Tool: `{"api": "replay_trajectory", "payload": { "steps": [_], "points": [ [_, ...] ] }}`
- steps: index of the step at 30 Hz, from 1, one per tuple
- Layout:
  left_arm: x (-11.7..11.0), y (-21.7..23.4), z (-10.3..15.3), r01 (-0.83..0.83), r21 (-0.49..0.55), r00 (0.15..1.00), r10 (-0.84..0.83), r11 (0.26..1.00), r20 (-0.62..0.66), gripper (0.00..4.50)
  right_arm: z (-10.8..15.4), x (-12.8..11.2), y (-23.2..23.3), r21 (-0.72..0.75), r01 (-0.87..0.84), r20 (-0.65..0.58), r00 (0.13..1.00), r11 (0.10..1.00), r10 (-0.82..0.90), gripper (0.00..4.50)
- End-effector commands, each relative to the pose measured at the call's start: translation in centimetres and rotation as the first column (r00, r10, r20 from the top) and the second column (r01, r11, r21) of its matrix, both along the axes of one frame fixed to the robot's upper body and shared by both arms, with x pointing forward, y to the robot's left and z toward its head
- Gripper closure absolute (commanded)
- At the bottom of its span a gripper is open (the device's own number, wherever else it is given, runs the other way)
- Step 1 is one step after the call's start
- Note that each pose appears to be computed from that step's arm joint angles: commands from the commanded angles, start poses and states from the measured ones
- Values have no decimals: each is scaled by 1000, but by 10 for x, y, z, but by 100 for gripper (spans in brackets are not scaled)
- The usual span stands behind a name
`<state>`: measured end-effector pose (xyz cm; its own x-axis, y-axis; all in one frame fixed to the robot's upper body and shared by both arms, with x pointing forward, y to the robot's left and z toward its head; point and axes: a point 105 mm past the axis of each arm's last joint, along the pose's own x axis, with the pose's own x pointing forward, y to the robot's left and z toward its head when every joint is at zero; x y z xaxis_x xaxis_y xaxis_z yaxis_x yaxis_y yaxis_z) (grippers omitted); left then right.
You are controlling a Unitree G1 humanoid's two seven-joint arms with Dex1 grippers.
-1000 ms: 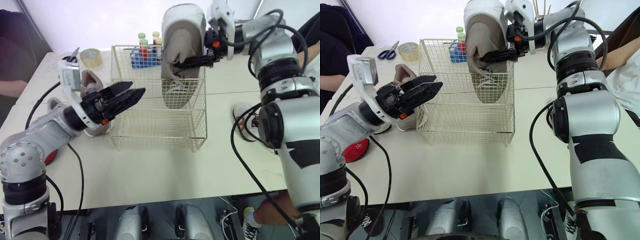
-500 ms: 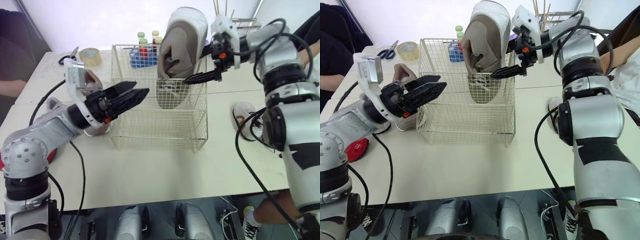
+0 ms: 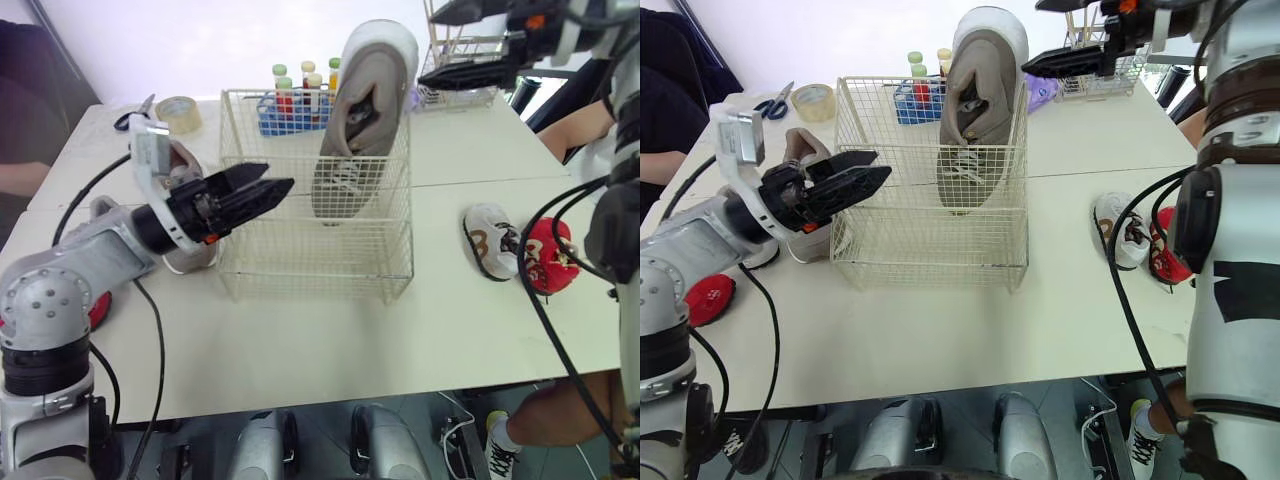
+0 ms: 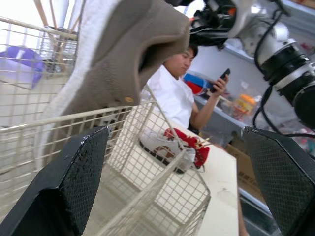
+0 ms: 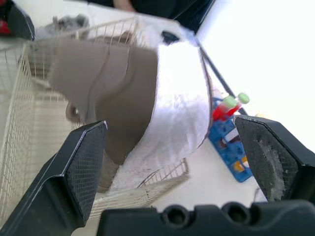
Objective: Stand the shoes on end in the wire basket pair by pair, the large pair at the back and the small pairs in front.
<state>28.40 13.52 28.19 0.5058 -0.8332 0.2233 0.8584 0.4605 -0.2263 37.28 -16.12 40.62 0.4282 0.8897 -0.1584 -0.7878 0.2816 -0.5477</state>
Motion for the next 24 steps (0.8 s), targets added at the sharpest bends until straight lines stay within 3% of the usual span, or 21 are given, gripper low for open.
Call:
{"api": "replay_trajectory", "payload": {
  "steps": [1,4,10,12,14,19,24],
  "points": [
    [-4,19,30,-66,-12,990,67,998,121,0,34,-29,1,181,-120,61,992,976,111,4],
    [-1,36,44,-139,6,976,136,990,167,0,34,-55,11,306,-240,12,969,921,248,4],
    [15,83,65,-336,57,925,319,940,204,0,-2,-89,48,378,-297,-79,933,877,350,4],
    [34,113,69,-458,66,880,442,886,172,0,-21,-96,60,359,-303,-115,924,883,364,4],
    [55,146,65,-571,93,820,562,816,106,0,-35,-101,69,353,-300,-142,919,886,368,4],
    [99,183,38,-663,180,733,679,727,-44,0,-42,-112,77,320,-331,-132,912,888,387,4],
    [134,186,6,-682,325,662,742,655,-107,0,-37,-115,73,311,-327,-107,921,893,374,4]
  ]
}}
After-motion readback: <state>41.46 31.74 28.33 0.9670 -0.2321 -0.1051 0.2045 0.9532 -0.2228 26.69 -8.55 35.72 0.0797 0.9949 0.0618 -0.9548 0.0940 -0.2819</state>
